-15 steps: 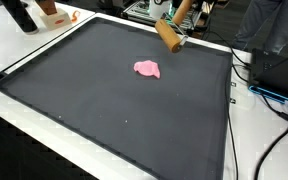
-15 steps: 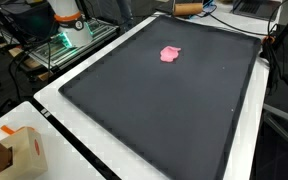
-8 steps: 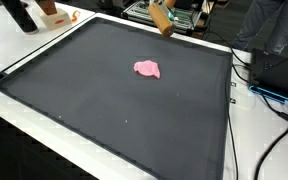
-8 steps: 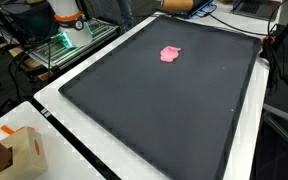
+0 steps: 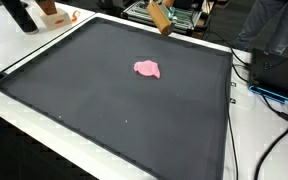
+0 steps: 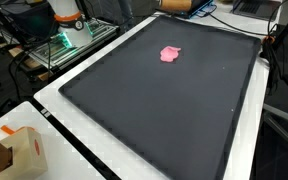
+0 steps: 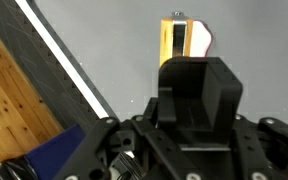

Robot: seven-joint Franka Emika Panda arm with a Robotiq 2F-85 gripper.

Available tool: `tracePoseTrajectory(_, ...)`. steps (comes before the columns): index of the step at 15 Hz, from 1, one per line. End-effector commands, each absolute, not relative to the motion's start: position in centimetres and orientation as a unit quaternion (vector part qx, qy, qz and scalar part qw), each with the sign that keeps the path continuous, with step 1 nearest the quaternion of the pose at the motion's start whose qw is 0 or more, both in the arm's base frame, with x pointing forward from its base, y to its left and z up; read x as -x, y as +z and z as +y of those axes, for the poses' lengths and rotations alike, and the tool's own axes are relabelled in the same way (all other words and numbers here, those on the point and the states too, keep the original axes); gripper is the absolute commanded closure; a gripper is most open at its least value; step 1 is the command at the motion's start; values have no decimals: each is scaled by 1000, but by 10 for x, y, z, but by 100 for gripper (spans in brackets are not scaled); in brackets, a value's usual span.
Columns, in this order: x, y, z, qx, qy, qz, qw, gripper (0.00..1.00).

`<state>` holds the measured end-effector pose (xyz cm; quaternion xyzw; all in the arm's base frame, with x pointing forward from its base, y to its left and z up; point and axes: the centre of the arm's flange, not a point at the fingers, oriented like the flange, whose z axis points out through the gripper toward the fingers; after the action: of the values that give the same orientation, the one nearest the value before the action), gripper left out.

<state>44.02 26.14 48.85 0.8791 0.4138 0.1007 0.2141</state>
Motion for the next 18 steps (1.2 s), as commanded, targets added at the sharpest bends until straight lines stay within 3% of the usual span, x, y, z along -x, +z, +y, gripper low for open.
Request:
tracePoseTrajectory(1,-443,471,253,-878,86,438,172,76)
tracePoseTrajectory(7,-448,414,225,-879,63,467,68,76)
tracePoseTrajectory(18,-469,330,191,-867,66,493,35,76)
